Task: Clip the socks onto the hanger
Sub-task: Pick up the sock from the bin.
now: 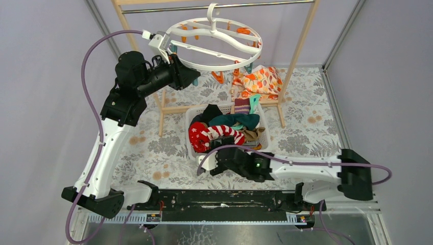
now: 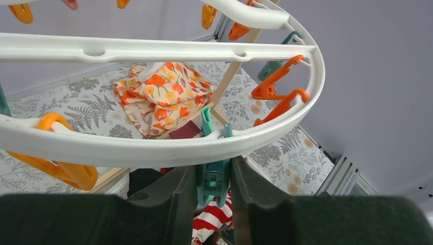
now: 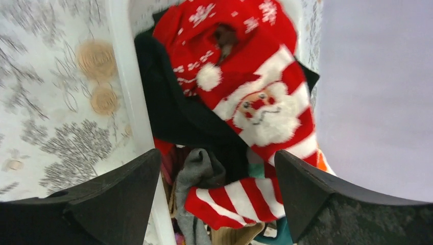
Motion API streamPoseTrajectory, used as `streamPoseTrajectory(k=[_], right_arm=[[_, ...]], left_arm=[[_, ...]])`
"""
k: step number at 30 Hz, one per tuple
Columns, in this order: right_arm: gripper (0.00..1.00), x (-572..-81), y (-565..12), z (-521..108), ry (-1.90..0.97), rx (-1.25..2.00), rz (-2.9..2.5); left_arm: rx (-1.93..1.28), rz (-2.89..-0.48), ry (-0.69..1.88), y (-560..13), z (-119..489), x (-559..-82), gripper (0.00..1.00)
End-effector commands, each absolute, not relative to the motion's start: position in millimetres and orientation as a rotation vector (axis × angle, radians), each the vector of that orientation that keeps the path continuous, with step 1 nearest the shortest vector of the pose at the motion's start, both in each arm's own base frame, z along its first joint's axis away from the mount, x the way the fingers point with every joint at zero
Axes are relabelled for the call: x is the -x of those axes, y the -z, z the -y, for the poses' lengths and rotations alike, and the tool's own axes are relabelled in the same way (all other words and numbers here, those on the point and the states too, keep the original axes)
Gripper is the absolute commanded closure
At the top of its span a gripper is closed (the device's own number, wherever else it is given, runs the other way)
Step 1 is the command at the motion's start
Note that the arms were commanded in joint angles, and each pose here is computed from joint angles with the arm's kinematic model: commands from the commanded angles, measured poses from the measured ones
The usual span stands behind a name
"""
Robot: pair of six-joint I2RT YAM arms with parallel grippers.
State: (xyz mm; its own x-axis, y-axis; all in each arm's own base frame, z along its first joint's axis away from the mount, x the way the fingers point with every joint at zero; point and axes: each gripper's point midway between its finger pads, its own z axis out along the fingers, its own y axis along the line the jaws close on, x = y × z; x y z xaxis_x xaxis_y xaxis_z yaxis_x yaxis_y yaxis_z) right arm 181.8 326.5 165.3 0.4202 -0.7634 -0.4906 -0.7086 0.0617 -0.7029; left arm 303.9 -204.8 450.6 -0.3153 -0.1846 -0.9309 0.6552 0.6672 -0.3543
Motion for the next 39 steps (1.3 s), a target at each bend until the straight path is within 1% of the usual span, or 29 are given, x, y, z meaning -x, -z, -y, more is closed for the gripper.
streamPoseTrajectory(k=[1, 6, 14, 16, 18, 20, 24, 32, 39], right_arm=[[0.13, -207, -176, -334, 0.353, 1.747, -1.138], [0.16, -217, -175, -349, 0.434, 1.746, -1.008], [0.3, -222, -147, -367, 0.469, 1.79, -0.962], [0.35, -225, -143, -369, 0.475, 1.795, -0.97], [0.49, -233, -150, -370, 0.481, 1.743, -1.002], [0.67, -238, -163, -372, 0.456, 1.672, -1.046], [0.99, -235, -195, -373, 0.335, 1.536, -1.128], [1.0, -210, -248, -351, -0.1, 1.227, -1.284], [1.0, -188, -283, -336, -0.501, 0.952, -1.356]], left_arm=[[-0.402, -1.659, 0.881, -468, 203, -299, 1.0], [-0.403, -1.661, 0.88, -469, 203, -299, 1.0], [-0.406, -1.652, 0.888, -473, 204, -296, 1.0], [-0.407, -1.65, 0.887, -475, 203, -296, 1.0], [-0.407, -1.649, 0.887, -475, 203, -295, 1.0], [-0.409, -1.649, 0.885, -475, 203, -294, 1.0], [-0.411, -1.65, 0.884, -474, 203, -294, 1.0], [-0.414, -1.646, 0.882, -475, 202, -292, 1.0], [-0.413, -1.651, 0.893, -475, 203, -293, 1.0]])
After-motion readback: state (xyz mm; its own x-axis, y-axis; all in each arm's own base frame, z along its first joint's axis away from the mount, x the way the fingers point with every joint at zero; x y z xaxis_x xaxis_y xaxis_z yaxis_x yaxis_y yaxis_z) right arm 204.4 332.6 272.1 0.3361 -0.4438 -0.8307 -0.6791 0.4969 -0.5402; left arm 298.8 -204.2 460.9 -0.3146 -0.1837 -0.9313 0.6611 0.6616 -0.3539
